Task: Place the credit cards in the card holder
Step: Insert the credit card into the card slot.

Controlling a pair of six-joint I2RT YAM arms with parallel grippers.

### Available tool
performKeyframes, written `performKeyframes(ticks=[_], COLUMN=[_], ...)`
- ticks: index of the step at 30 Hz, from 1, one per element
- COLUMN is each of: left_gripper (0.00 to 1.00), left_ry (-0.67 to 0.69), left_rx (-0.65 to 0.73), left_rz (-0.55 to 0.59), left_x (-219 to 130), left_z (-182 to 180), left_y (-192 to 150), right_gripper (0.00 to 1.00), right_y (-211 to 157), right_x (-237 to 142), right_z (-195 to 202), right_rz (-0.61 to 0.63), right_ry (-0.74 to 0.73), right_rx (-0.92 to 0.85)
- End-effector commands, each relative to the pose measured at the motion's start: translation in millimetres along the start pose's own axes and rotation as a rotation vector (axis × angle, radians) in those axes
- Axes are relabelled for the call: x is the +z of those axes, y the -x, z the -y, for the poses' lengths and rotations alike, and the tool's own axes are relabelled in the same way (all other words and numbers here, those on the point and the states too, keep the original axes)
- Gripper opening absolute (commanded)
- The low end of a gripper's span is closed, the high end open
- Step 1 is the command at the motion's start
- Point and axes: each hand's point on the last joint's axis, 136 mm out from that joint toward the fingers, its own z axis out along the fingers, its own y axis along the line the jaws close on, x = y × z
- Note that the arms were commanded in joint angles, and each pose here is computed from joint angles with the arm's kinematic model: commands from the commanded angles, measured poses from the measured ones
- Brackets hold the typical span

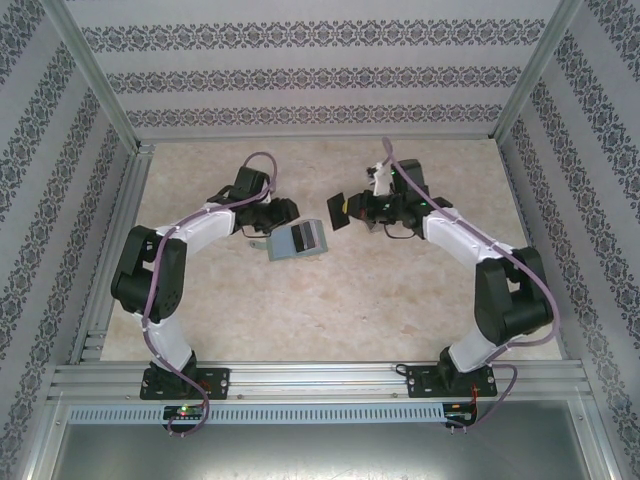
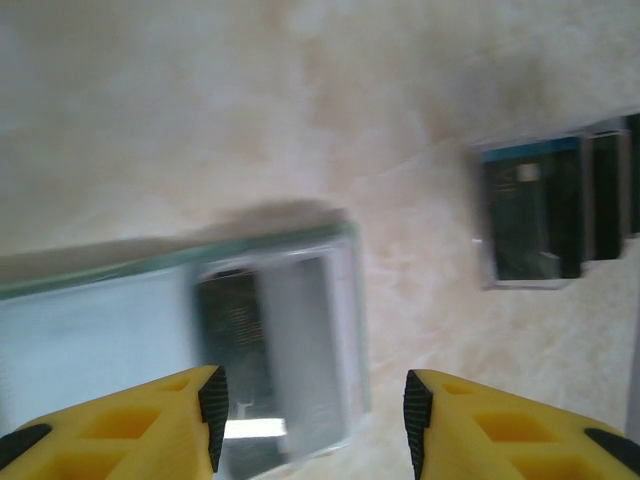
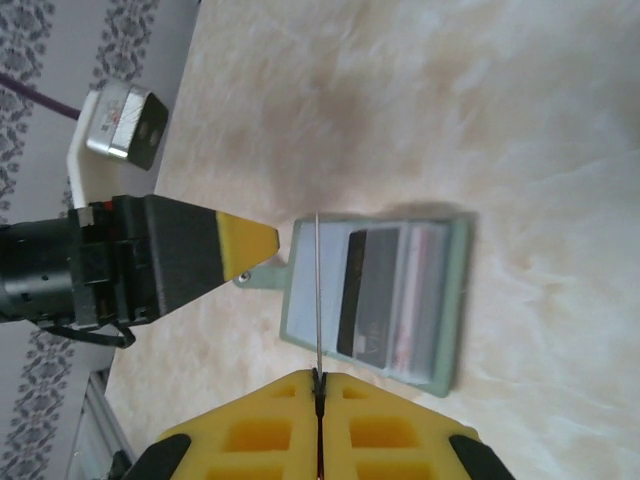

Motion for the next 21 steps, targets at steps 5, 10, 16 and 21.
performKeyframes(ticks=[5,10,16,21], left_gripper=[0.51,0.50,0.48,0.44], left_ry=[0.062,0.084,0.125,0.155], left_rx=[-0.001,-0.028,-0.030,-0.032], left_rz=[0.039,0.013,0.017,0.025], left_x=[-16.8,-9.1,-10.3,-14.0], left_z=[-35.0,-52.9,-67.2,-77.6], left_y=[-5.0,-14.0,-17.5,-18.1], right_gripper=[0.09,0.09,0.09,0.09], right_y=[-22.0,-29.6,-35.9,-43.4], right_x=[48.3,66.3,77.5,90.0], right_z=[-2.2,8.7,1.9,-6.5], right_rz=[-0.049,-0.085,-0.113,-0.136], right_ry=[0.091,0.076,0.079,0.065], right_rx=[0.047,0.069,0.051,0.016])
